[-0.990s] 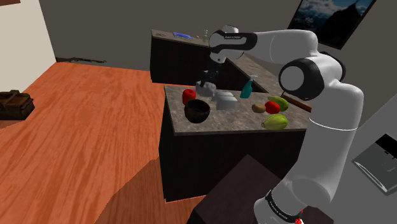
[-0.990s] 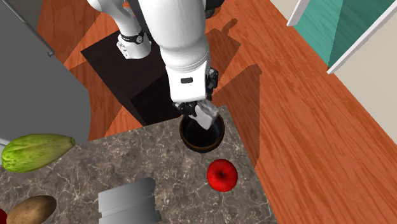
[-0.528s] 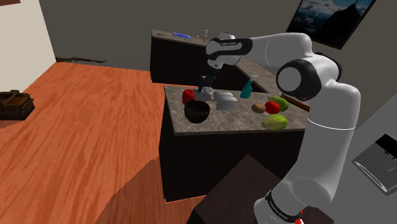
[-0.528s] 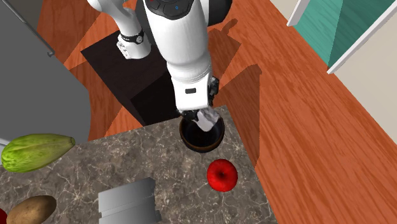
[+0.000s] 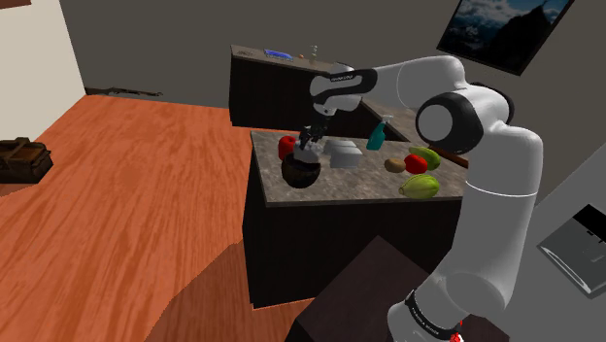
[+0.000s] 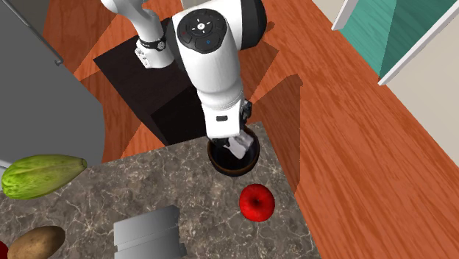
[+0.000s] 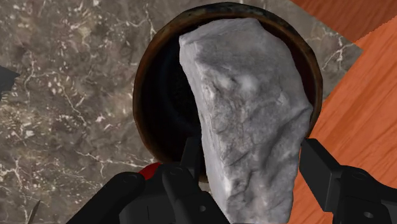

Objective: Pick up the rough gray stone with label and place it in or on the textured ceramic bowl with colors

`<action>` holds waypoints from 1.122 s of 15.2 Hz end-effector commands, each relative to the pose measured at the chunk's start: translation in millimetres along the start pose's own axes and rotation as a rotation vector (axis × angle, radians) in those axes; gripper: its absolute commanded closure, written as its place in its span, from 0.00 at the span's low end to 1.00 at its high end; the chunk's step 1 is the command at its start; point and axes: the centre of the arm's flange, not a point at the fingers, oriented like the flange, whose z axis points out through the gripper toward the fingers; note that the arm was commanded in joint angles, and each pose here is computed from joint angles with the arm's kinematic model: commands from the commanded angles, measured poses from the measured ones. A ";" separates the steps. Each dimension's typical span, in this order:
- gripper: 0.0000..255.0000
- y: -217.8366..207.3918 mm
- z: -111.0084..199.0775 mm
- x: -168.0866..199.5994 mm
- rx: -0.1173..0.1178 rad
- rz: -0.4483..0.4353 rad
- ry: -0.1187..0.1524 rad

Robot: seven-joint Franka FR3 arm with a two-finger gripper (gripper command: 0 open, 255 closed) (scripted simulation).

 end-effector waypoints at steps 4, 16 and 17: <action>1.00 1.3 9.6 -1.4 0.000 0.000 0.001; 0.00 1.3 -3.6 -1.4 0.000 0.000 0.001; 0.00 1.3 -16.8 -1.4 0.000 0.000 0.001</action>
